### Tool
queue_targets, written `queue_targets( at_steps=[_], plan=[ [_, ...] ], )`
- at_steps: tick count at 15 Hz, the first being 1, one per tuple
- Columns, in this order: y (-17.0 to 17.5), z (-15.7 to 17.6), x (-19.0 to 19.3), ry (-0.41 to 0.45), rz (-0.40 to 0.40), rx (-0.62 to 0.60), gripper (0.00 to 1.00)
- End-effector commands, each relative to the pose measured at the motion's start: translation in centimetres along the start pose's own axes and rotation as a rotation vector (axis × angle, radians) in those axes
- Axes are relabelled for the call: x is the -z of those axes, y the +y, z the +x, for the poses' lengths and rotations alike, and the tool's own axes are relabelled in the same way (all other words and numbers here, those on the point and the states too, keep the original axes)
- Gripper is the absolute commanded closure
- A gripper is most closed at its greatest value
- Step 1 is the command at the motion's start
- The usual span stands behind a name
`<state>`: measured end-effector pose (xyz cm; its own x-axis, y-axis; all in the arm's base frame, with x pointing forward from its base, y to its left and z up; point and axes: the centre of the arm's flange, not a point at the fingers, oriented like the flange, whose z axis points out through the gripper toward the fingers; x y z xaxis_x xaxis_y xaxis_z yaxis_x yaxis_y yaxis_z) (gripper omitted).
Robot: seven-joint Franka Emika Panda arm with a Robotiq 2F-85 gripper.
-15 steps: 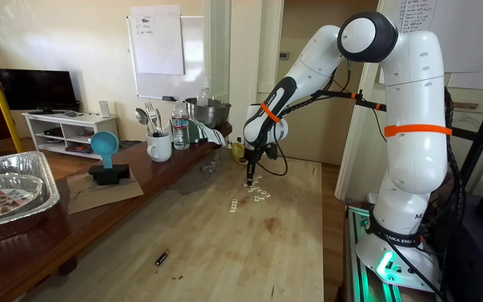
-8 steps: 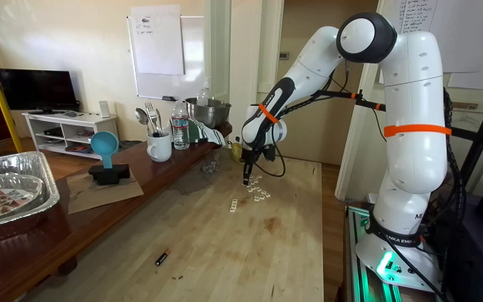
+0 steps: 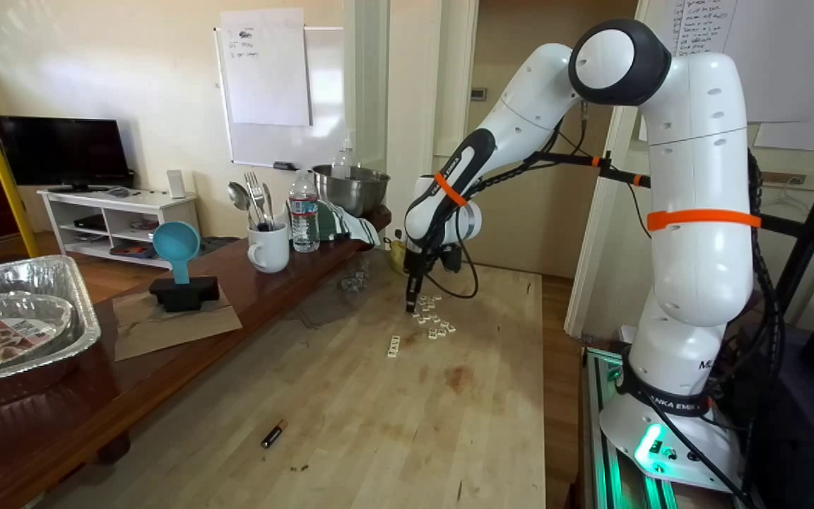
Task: Move the objects on the table
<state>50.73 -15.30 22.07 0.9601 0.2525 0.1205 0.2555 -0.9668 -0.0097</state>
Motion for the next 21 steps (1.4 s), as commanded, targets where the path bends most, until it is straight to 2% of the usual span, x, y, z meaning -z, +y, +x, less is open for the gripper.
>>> queue_targets(
  at_steps=[1, 15, 21],
  plan=[
    [0.2, -0.2, 0.9, 0.018, 0.005, 0.014, 1.0],
    [0.2, -1.2, -0.7, -0.077, 0.019, 0.207, 1.0],
    [-0.5, -0.7, -1.2, -0.061, 0.012, 0.186, 1.0]
  ],
)
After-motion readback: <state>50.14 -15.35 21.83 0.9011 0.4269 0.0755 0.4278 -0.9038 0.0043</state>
